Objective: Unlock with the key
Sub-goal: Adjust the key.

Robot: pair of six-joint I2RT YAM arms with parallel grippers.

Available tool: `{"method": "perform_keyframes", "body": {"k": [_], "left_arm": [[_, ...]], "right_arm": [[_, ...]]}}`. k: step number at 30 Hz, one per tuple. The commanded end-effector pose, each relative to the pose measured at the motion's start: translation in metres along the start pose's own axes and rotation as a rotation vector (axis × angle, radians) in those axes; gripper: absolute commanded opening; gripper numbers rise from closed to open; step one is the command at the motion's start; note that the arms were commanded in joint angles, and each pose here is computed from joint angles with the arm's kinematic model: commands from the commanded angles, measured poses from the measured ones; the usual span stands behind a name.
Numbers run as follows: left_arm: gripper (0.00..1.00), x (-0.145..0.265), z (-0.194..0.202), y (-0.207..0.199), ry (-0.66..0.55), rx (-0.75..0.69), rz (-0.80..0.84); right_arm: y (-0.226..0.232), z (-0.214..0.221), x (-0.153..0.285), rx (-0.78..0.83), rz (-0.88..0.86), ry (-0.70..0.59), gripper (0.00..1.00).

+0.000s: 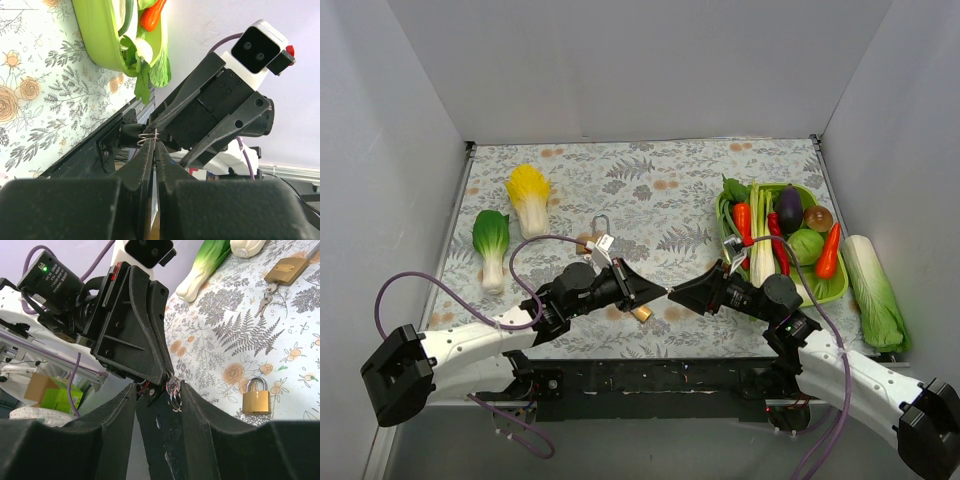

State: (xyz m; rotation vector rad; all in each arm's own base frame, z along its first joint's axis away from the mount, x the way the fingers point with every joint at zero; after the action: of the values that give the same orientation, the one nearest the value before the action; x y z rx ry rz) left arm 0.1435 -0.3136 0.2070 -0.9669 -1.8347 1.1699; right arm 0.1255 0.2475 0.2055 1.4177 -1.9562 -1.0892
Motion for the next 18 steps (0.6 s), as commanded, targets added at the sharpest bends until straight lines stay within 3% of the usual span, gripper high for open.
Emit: {"method": "perform_keyframes", "body": {"k": [1,18], "left_arm": [[0.00,0.0047,-0.0041,-0.0015,-0.033,0.026,0.015],[0.00,0.0088,-0.0039,-0.0055,-0.039,-0.007,0.053]], "right_arm": [[0.0220,-0.0097,-0.0029,0.021,-0.090,-0.027,0.46],[0.0226,-0.0077,-0.0053,-0.049,-0.102,-0.019,0.29]]}}
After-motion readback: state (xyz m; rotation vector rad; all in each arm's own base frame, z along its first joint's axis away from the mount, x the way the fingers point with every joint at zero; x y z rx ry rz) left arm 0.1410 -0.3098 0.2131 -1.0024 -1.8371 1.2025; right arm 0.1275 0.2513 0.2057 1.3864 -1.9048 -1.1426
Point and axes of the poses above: each gripper's point midway between its finger pads, its own x axis back along the fingers, its own y axis along the line the jaws close on, z = x × y, the point moved 2 cm from there along x, back along the fingers, and after that the axes turned 8 degrees about -x, right-handed, at the moved point
